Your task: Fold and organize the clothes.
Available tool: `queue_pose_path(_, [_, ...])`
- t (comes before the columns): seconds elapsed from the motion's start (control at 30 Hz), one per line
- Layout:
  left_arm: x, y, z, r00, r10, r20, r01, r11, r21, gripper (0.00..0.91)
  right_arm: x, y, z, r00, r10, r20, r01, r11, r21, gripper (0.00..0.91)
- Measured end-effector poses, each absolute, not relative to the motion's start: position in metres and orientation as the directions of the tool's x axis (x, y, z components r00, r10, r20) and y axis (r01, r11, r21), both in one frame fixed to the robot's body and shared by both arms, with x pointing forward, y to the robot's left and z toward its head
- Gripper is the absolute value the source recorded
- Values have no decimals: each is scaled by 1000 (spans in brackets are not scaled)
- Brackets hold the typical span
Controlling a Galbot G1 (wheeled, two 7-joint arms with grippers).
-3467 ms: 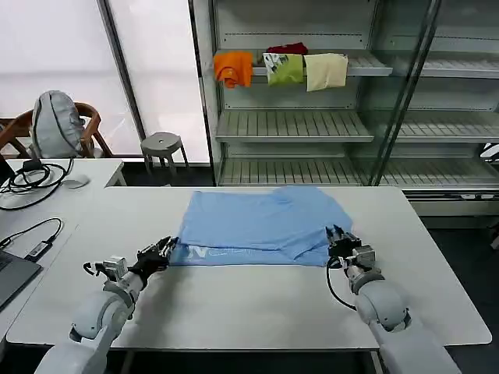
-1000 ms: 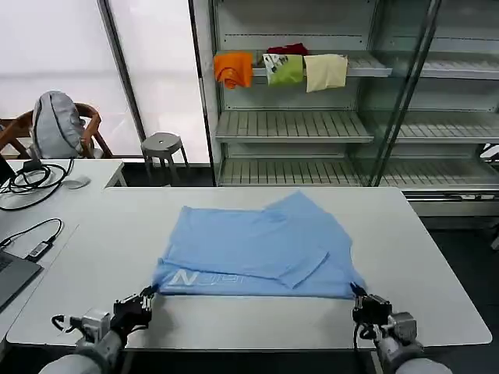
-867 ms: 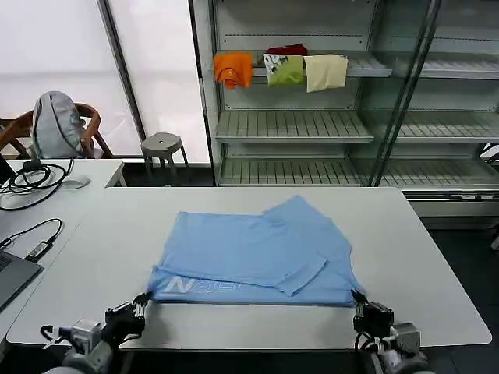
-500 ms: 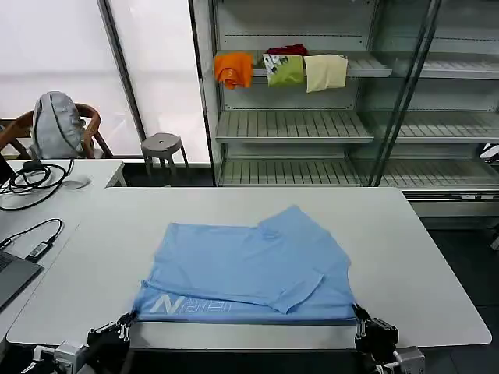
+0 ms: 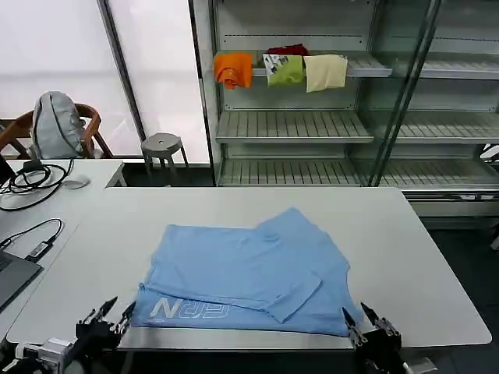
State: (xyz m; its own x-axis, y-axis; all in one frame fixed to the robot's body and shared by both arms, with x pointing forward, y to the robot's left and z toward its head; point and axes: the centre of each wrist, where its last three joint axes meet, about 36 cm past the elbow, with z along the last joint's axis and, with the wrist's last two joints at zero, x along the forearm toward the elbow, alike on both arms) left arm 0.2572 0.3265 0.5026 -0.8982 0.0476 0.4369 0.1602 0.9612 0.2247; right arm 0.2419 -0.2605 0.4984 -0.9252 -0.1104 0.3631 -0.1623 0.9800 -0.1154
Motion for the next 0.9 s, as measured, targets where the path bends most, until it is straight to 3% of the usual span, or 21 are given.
queue_pose_path(0.37, [314, 328, 501, -930, 130, 345, 211, 955, 207, 907, 338, -255, 501, -961, -78, 267, -110, 988, -107, 907])
queue_pose_path(0.9, [430, 356, 484, -911, 160, 380, 209, 974, 91, 907, 510, -190, 503, -959, -104, 262, -121, 991, -51, 907])
